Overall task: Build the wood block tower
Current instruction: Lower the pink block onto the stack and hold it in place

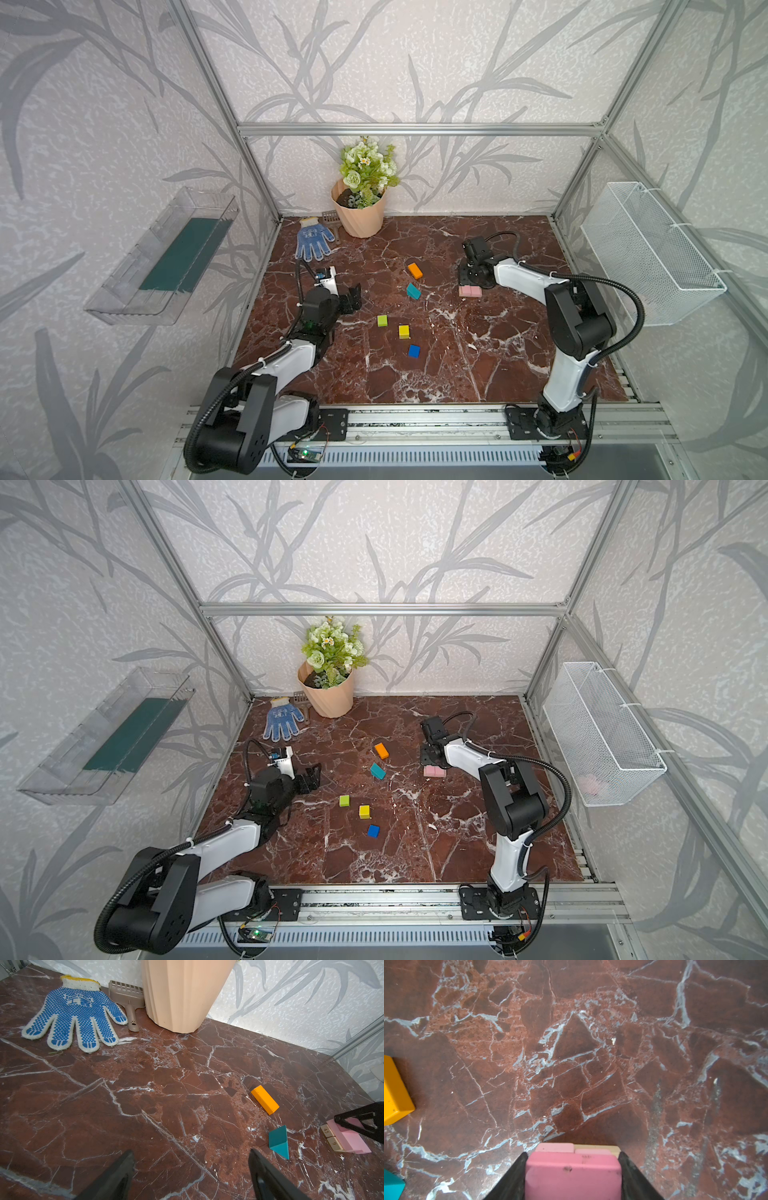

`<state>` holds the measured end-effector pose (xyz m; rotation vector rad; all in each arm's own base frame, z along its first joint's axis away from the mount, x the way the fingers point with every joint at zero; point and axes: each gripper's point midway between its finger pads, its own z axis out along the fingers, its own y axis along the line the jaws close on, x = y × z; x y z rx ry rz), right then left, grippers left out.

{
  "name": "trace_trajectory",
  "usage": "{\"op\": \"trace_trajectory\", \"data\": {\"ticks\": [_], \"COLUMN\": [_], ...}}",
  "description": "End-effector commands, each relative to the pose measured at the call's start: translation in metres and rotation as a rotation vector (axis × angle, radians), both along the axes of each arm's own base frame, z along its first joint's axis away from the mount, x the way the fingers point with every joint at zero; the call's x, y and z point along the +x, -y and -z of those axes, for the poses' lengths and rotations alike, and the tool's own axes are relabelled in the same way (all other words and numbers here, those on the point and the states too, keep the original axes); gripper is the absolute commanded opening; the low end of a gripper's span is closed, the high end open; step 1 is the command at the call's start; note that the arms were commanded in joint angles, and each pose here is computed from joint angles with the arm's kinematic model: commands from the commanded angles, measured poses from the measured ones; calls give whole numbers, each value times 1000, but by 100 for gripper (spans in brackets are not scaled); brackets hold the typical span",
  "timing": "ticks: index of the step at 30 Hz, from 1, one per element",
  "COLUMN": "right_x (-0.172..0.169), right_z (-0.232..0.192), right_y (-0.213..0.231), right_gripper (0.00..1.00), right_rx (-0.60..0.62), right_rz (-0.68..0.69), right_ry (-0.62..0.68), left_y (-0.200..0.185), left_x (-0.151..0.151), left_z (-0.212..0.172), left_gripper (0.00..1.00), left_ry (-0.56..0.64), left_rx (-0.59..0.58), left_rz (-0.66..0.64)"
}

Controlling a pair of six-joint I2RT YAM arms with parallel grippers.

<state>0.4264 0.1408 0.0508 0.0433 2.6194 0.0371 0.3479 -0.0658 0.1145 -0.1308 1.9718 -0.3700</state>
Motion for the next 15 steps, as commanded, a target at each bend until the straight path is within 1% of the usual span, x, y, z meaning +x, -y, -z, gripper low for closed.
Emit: {"op": "trace_trajectory", "data": {"ticks": [1,15], "right_x": [0,-2], "right_z": [-4,-7], "right_y": [2,4], "right_gripper": [35,36], "right_rx": [1,3], "right_rz": [12,15], "right_ry": [-1,6], "left_y": [3,3], "left_x": [7,7], "left_z": [-13,-12], "left_gripper": [87,87], "left_ry": [35,32], "left_rx": [-3,-2], "left_rz": [8,8]}}
